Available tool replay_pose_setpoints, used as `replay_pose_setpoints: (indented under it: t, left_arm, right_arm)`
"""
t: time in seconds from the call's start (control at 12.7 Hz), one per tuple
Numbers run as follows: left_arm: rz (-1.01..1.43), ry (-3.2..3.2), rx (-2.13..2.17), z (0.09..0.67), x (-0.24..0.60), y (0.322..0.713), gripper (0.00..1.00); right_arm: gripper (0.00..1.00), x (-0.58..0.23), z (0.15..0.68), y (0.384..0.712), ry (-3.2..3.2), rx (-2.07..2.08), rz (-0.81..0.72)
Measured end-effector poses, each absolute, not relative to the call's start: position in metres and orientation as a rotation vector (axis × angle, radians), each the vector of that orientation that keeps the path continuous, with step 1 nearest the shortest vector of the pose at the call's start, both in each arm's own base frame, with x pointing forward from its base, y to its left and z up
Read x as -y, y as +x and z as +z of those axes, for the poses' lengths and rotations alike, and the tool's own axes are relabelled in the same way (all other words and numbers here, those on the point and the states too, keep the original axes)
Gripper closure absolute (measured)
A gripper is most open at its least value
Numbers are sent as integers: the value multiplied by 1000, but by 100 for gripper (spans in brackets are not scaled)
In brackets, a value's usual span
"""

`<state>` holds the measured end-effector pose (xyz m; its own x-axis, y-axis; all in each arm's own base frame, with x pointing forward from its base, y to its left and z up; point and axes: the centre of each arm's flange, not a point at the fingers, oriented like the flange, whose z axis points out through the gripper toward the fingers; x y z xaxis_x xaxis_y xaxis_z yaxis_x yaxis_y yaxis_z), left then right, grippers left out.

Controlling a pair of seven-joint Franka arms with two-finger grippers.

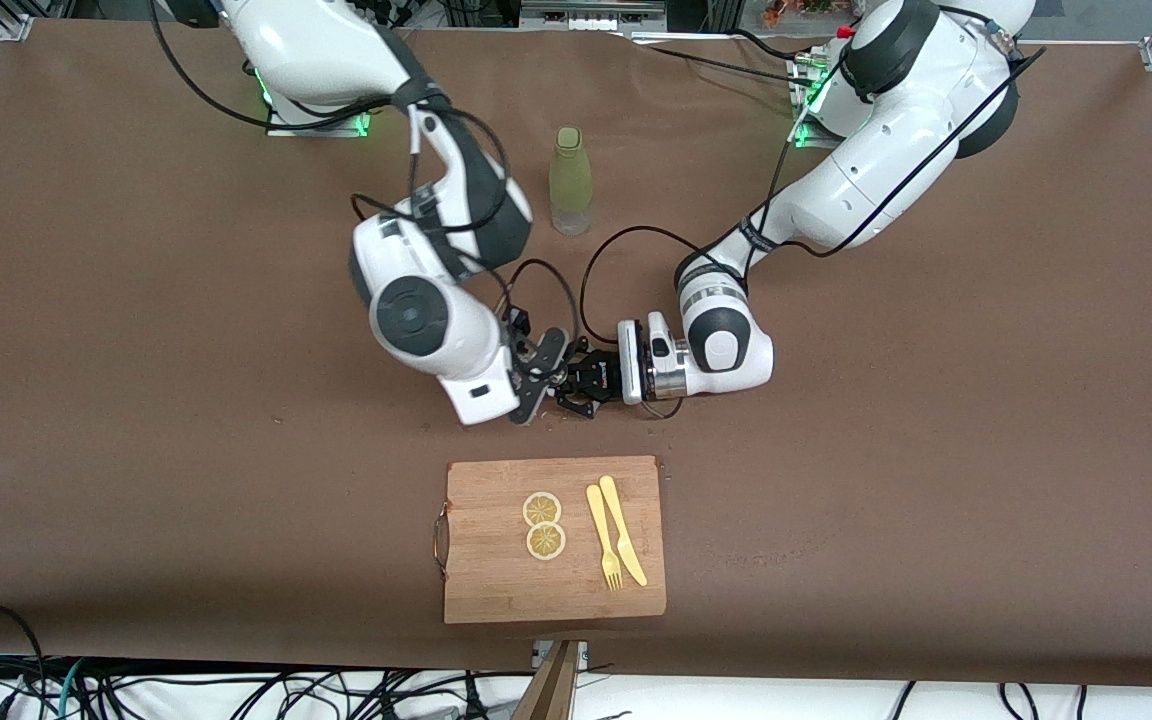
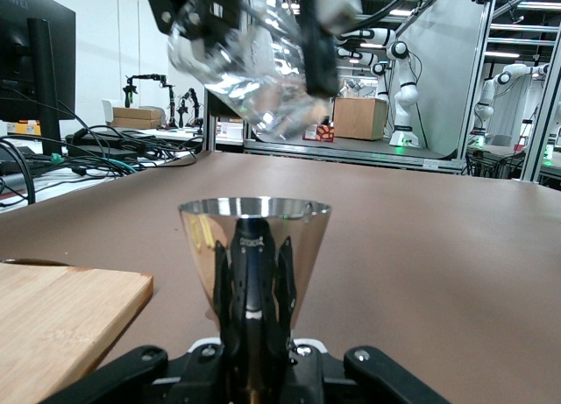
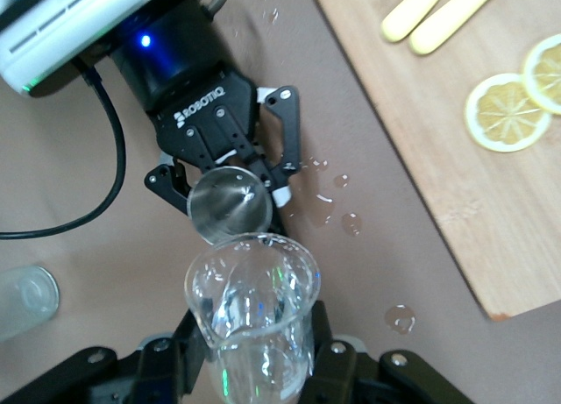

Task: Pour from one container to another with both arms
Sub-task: 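Lower the jigger with the left gripper while the right gripper sets down the beaker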

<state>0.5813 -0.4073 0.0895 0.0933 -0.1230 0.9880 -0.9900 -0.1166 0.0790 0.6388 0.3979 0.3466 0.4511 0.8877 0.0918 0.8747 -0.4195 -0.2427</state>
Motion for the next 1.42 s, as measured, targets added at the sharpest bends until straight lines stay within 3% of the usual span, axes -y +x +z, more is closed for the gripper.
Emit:
replay_pose_setpoints:
  t: [0.63, 1.11, 1.42]
  left_arm:
    - [1271, 1473, 1136, 134, 342, 638, 91]
    - [1234, 1402, 1160, 152, 195, 657, 91]
    - [1144, 1353, 1259, 177, 72, 663, 91]
  right_arm:
    - [51, -215, 353, 701, -2009, 1440, -257]
    - [51, -68, 305, 689, -1692, 1549, -487]
    - [51, -13, 267, 670, -1550, 1661, -588]
